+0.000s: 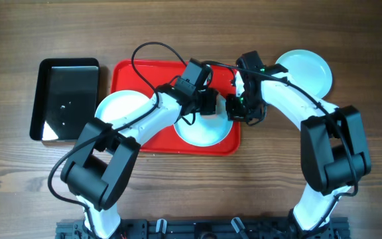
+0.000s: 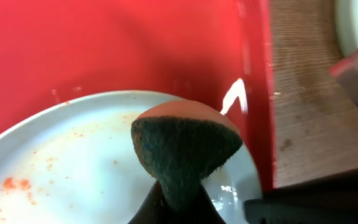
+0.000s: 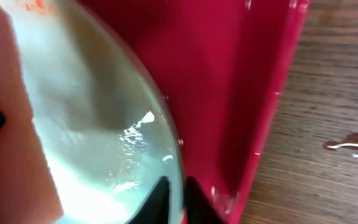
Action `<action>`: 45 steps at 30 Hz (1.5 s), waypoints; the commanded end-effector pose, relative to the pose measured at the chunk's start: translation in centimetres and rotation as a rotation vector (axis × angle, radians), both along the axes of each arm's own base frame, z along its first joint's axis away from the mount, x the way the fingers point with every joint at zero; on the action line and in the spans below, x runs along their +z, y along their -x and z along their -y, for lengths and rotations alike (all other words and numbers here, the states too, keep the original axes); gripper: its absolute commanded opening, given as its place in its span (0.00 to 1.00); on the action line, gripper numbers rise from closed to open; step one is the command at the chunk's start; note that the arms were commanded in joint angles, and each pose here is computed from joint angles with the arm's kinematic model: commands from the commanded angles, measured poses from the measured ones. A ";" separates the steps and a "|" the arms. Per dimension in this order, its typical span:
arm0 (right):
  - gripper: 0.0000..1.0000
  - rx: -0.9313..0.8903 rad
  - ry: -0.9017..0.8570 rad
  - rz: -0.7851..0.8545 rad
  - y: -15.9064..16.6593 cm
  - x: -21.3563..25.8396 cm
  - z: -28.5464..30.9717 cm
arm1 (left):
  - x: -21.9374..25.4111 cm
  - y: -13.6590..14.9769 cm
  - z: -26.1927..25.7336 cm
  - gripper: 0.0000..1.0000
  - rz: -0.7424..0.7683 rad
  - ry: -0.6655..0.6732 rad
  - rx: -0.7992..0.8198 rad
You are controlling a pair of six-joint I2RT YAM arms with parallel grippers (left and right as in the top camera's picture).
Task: Clean dirty plates on tray and stack at the side
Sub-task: 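Scrub the plate's sauce stains with the left sponge while right holds rim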
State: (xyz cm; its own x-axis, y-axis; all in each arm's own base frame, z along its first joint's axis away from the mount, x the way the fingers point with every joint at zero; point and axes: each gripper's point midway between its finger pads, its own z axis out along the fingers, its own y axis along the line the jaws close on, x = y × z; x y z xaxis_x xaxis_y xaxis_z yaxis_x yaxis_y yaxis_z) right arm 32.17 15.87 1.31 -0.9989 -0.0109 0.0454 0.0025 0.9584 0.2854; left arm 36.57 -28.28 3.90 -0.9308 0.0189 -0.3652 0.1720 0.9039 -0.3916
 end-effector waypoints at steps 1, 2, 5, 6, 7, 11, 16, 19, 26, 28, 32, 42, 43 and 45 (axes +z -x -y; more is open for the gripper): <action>0.04 0.009 0.003 -0.001 0.6 -0.2 -1.1 | -1.2 -0.3 -1.8 0.04 0.003 -0.088 0.051; 0.04 0.009 0.003 0.001 0.6 -0.2 -1.3 | -1.2 -0.2 -1.9 0.04 0.002 -0.092 0.050; 0.04 0.017 0.004 0.008 0.7 -0.2 -2.0 | -1.2 -0.2 -1.9 0.04 0.009 -0.101 0.029; 0.04 0.019 0.007 0.012 0.7 -0.2 -2.1 | -1.2 -0.2 -1.9 0.04 0.009 -0.101 0.029; 0.04 0.012 0.021 0.014 0.7 -0.3 -2.0 | -1.2 -0.2 -1.9 0.04 0.009 -0.101 0.029; 0.04 0.005 0.036 0.021 0.6 -0.4 -2.1 | -1.3 -0.2 -1.9 0.04 0.014 -0.106 0.016; 0.04 -0.015 0.032 0.027 0.3 -0.3 -2.2 | -1.5 0.3 -1.9 0.04 -0.004 -0.109 0.001; 0.05 -0.017 0.029 0.035 0.1 -0.3 -2.2 | -1.6 1.1 -1.7 0.04 -0.037 -0.094 -0.017; 0.04 -0.018 0.024 0.046 -0.1 -0.3 -2.4 | -1.6 1.4 -1.3 0.04 -0.051 -0.078 -0.031; 0.04 -0.019 0.019 0.057 -0.4 -0.3 -2.5 | -1.6 1.8 -1.0 0.04 -0.068 -0.059 -0.044; 0.04 -0.044 0.022 0.071 -0.9 -0.3 -2.5 | -2.0 2.5 -1.4 0.04 -0.104 -0.078 -0.046; 0.04 -0.043 0.026 0.061 -0.6 -0.3 -2.4 | -3.6 1.4 -0.5 0.04 -0.079 -0.053 -0.049; 0.04 -0.043 0.026 0.060 -0.6 -0.3 -2.4 | -3.8 1.2 -0.4 0.04 -0.073 -0.051 -0.049; 0.04 -0.043 0.027 0.059 -0.6 -0.3 -2.4 | -4.3 0.9 -0.3 0.04 -0.064 -0.056 -0.044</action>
State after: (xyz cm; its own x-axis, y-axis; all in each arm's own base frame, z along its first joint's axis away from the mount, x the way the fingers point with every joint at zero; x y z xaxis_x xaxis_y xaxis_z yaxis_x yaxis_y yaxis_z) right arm 33.15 18.55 1.31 -0.9994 0.0261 -0.0220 0.0188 0.9589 0.2833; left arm 35.70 -27.88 1.17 -0.9495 0.0572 -0.3085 0.1728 0.9160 -0.3621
